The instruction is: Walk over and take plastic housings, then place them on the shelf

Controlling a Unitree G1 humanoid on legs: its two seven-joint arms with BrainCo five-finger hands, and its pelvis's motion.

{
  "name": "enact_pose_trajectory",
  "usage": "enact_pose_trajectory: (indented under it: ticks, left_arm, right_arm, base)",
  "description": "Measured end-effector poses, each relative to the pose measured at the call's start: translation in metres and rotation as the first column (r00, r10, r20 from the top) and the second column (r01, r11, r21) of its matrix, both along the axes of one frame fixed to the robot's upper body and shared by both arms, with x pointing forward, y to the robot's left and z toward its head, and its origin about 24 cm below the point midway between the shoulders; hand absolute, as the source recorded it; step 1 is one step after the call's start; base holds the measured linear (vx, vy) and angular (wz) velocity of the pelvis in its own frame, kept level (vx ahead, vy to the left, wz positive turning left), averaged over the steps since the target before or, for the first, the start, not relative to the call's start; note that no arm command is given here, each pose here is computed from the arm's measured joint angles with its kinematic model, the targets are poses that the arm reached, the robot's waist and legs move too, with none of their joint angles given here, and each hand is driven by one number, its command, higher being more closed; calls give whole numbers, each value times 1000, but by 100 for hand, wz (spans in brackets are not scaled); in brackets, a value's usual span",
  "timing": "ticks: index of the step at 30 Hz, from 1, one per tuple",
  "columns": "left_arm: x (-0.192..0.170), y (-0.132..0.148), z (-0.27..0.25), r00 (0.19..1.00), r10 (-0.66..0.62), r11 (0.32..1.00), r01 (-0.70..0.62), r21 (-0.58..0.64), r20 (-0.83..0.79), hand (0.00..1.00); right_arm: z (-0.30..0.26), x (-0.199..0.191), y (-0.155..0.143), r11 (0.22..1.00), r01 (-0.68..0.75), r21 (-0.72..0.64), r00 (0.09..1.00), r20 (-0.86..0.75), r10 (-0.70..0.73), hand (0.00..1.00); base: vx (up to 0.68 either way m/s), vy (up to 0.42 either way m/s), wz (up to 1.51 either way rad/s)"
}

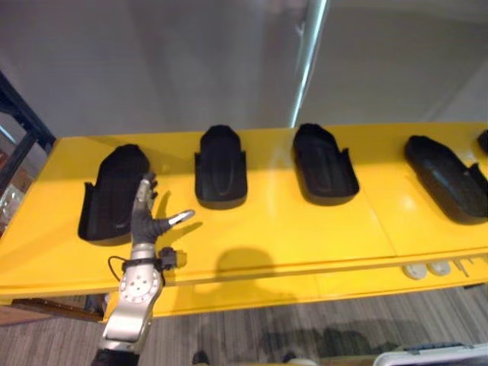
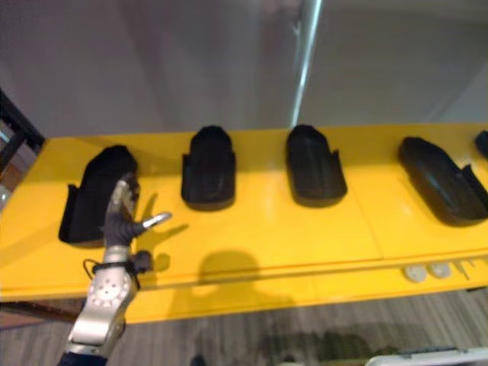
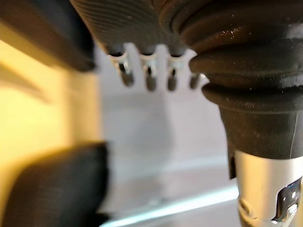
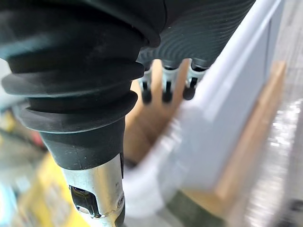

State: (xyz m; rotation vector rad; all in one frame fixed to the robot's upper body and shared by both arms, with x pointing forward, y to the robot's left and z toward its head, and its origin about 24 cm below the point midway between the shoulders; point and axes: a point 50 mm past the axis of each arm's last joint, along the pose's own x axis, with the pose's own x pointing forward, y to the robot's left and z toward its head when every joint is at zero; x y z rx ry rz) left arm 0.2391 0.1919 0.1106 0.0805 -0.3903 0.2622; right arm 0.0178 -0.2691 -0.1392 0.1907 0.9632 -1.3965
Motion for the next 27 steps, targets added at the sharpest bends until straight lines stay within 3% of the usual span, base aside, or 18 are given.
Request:
enact_pose_trajectory:
  ticks: [2,5,17,23,27]
  left_arm:
    - [-1,-3,7,997,36,998,-32,-47,69,0]
    - [-3,-2,13,990,65,996,-56,-76,121,0]
    - [-24,12,40,913,223,974,-200,-102,340,0]
    - [-36,29,50,839,343,938,-329,-108,422,0]
    - [-46,38,54,794,400,914,-385,-130,457,0]
  right_arm:
    - [8,1,-8,997,29,-77,999,20,-28,0]
    - [11,5,-11,992,-52,-117,999,-12,51,0]
    - [9,9,-4,946,-300,-122,951,-121,286,0]
    - [13,31,9,786,-580,-215,812,-234,535,0]
    - [21,42,13,733,-609,-303,792,-275,545,0]
  base:
    - [-27,-18,-24]
    - [-77,-22,-4]
    - [-47,0,1]
    - [12,4,0]
    - [0,0,0]
